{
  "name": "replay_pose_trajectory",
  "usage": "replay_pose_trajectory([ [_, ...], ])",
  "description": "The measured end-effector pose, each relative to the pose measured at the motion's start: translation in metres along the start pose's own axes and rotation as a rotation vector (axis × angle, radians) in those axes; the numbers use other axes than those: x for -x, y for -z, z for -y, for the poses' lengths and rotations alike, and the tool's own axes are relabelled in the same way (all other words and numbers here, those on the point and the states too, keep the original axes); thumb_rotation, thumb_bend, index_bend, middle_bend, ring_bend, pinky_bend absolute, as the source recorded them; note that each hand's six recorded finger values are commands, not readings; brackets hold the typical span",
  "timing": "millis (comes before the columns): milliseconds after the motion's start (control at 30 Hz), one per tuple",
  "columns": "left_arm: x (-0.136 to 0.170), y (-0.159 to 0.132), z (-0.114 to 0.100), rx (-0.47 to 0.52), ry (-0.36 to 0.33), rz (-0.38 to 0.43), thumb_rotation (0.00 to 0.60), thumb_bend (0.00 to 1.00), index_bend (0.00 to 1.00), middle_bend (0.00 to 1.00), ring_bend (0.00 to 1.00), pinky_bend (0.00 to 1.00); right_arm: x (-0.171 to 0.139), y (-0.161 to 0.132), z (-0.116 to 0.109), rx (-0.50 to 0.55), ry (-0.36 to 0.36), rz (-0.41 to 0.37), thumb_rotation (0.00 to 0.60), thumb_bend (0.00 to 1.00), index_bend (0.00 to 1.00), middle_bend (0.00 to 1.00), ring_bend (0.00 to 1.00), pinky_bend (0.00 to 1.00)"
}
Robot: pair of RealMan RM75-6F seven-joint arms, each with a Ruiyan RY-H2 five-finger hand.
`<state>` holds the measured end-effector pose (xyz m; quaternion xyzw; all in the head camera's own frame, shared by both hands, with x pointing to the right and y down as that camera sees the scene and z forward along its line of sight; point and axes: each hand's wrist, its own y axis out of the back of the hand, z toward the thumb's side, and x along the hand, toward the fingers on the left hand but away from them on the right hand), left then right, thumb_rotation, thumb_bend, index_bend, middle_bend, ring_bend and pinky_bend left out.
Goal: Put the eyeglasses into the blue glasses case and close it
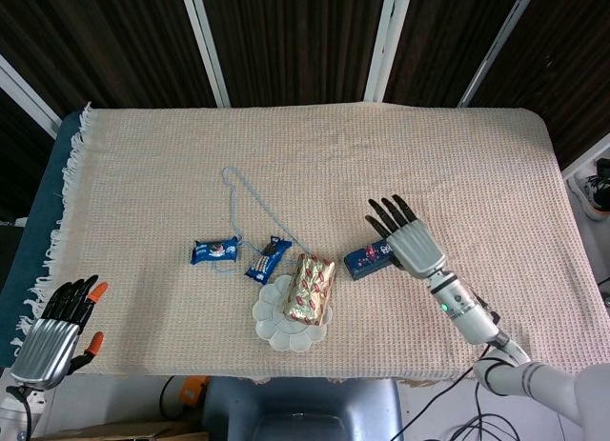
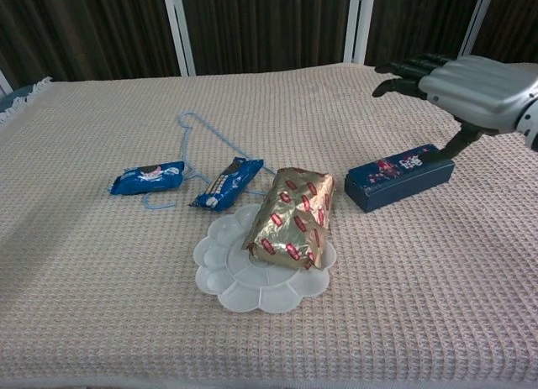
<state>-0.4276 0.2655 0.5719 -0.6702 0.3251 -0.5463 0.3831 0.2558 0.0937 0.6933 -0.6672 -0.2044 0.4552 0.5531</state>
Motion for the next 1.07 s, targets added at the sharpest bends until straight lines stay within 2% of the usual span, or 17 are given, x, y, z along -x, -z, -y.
replay_pose_trajectory([
  [100, 0.000, 0.000, 0.000, 0.000, 0.000, 0.003, 0.600, 0.41, 0.00, 0.00, 0.00, 0.09, -0.009, 0.003, -0.002, 0.007, 0.000, -0.001, 0.600, 0.33, 0.28, 0.03, 0.00, 0.00],
  [200, 0.001, 0.000, -0.001, -0.001, -0.007, 0.002, 0.600, 0.42, 0.00, 0.00, 0.00, 0.09, -0.031, 0.009, -0.007, 0.036, -0.001, 0.008, 0.600, 0.30, 0.22, 0.02, 0.00, 0.00],
  [267, 0.001, 0.000, -0.002, -0.001, -0.014, -0.001, 0.600, 0.42, 0.00, 0.00, 0.00, 0.09, -0.051, 0.011, -0.011, 0.067, -0.013, 0.022, 0.600, 0.28, 0.14, 0.00, 0.00, 0.00],
  [367, 0.000, 0.001, -0.003, -0.003, -0.023, -0.003, 0.600, 0.42, 0.00, 0.00, 0.00, 0.09, -0.087, 0.014, -0.017, 0.122, -0.044, 0.058, 0.600, 0.26, 0.09, 0.00, 0.00, 0.00],
  [500, 0.000, 0.001, -0.004, -0.011, -0.034, 0.006, 0.600, 0.42, 0.00, 0.00, 0.00, 0.08, -0.147, 0.019, -0.028, 0.196, -0.071, 0.167, 0.600, 0.25, 0.06, 0.00, 0.00, 0.00],
  [667, 0.000, 0.000, -0.004, -0.014, -0.036, 0.006, 0.600, 0.42, 0.00, 0.00, 0.00, 0.08, -0.216, 0.039, -0.034, 0.208, -0.069, 0.340, 0.600, 0.25, 0.05, 0.00, 0.00, 0.00],
  [833, -0.001, 0.001, -0.002, -0.020, -0.032, -0.003, 0.600, 0.42, 0.00, 0.00, 0.00, 0.08, -0.223, 0.044, -0.035, 0.230, -0.069, 0.343, 0.600, 0.25, 0.05, 0.00, 0.00, 0.00],
  [1067, -0.003, 0.001, -0.002, -0.021, -0.021, -0.001, 0.600, 0.42, 0.00, 0.00, 0.00, 0.08, -0.221, 0.044, -0.029, 0.196, -0.106, 0.337, 0.600, 0.25, 0.05, 0.00, 0.00, 0.00],
])
